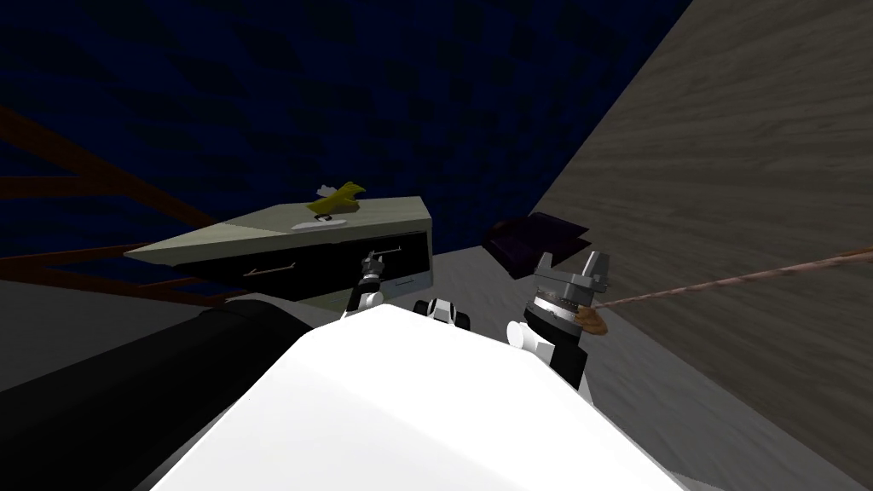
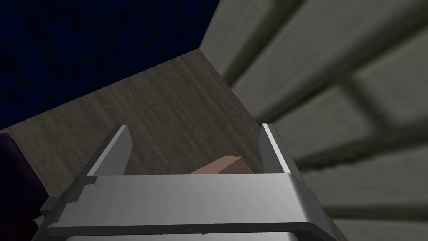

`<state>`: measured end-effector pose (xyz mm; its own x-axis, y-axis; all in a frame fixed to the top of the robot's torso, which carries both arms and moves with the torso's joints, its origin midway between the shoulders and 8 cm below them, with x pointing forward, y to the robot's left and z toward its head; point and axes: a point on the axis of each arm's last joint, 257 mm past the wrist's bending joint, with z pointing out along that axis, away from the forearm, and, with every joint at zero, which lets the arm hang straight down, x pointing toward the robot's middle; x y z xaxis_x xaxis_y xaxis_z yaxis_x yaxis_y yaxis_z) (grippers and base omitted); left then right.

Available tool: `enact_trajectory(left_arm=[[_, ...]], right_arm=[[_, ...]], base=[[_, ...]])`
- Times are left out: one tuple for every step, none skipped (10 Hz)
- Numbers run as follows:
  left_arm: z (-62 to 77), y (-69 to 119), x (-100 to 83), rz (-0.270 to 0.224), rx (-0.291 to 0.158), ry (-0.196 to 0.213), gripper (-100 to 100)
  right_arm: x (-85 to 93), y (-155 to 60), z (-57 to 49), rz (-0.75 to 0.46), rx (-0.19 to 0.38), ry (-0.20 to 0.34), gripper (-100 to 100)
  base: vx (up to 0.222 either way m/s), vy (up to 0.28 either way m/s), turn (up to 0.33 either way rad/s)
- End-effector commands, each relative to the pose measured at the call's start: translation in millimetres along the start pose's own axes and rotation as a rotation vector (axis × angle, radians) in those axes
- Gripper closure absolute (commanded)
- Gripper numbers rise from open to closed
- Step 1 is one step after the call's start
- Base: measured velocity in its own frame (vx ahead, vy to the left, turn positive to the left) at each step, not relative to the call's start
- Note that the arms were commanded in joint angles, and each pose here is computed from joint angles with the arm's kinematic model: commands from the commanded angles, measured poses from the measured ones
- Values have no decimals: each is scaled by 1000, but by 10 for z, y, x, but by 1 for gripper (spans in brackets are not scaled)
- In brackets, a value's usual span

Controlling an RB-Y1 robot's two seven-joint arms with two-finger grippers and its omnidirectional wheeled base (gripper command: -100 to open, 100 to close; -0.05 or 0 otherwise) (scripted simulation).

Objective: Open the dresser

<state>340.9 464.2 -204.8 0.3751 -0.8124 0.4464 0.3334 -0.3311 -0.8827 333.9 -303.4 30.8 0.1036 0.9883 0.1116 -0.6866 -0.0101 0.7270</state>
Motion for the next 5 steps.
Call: enact_trajectory(left_arm=[[-7, -84, 23, 2, 12, 7, 100], [-15, -86, 24, 2, 10, 8, 100], [-30, -90, 25, 2, 6, 8, 100], [-54, -96, 27, 1, 0, 8, 100], [-35, -122, 27, 4, 12, 9, 100]], right_arm=[[0, 0, 0, 0, 0, 0, 0], [1, 0, 0, 0, 0, 0, 0], [1, 0, 0, 0, 0, 0, 0], [1, 0, 1, 0, 0, 0, 0], [1, 0, 1, 0, 0, 0, 0]], base=[[-112, -66, 10], [-150, -121, 19], [-153, -99, 19], [-171, -107, 9], [-86, -58, 11]])
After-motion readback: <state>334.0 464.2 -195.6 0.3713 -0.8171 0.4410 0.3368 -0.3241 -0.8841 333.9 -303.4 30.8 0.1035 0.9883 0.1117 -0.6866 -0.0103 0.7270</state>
